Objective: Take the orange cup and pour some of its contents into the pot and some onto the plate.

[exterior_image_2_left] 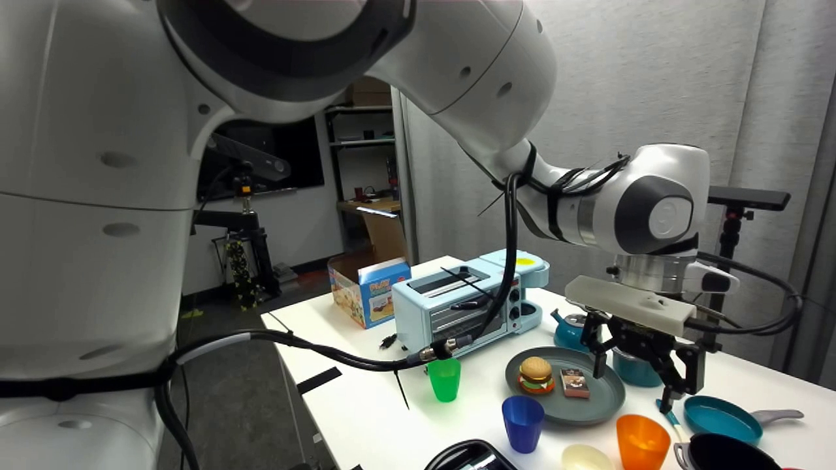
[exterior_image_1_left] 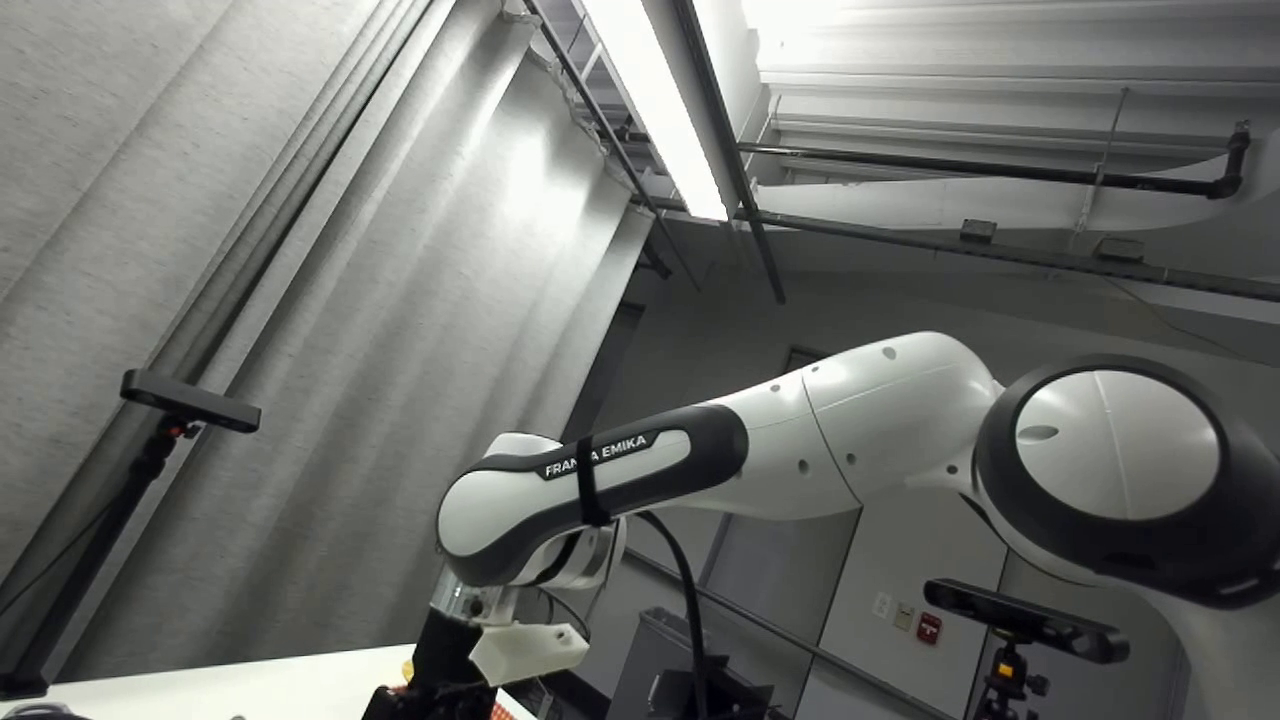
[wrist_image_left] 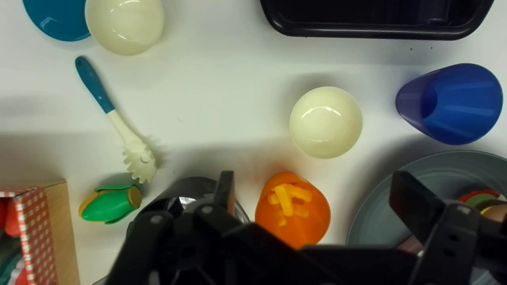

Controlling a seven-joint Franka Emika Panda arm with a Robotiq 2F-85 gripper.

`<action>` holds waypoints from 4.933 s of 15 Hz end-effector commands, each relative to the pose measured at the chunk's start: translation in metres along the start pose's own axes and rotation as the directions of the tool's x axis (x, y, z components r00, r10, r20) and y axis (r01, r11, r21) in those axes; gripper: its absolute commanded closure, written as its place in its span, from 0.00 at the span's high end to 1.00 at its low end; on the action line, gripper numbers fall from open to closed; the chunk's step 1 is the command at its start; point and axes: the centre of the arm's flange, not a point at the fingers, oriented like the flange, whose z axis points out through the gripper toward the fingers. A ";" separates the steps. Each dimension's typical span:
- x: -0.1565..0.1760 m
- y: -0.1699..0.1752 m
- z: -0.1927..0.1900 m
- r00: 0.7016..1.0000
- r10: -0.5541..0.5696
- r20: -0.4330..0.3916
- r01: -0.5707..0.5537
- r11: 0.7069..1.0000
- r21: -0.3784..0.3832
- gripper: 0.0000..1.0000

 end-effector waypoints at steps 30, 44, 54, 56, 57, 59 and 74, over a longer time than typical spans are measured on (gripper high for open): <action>0.031 0.068 0.048 0.997 -0.070 0.023 0.072 0.991 -0.109 1.00; 0.032 0.068 0.047 0.997 -0.073 0.022 0.075 0.991 -0.109 1.00; 0.046 0.044 0.060 0.994 -0.113 0.003 0.113 0.990 -0.089 1.00; 0.050 0.033 0.066 0.992 -0.126 -0.007 0.125 0.990 -0.071 1.00; 0.052 0.028 0.069 0.991 -0.129 -0.016 0.128 0.990 -0.059 1.00; 0.055 0.017 0.075 0.991 -0.127 -0.038 0.126 0.991 -0.036 1.00; 0.063 -0.005 0.119 0.996 0.029 -0.084 -0.022 0.996 0.092 1.00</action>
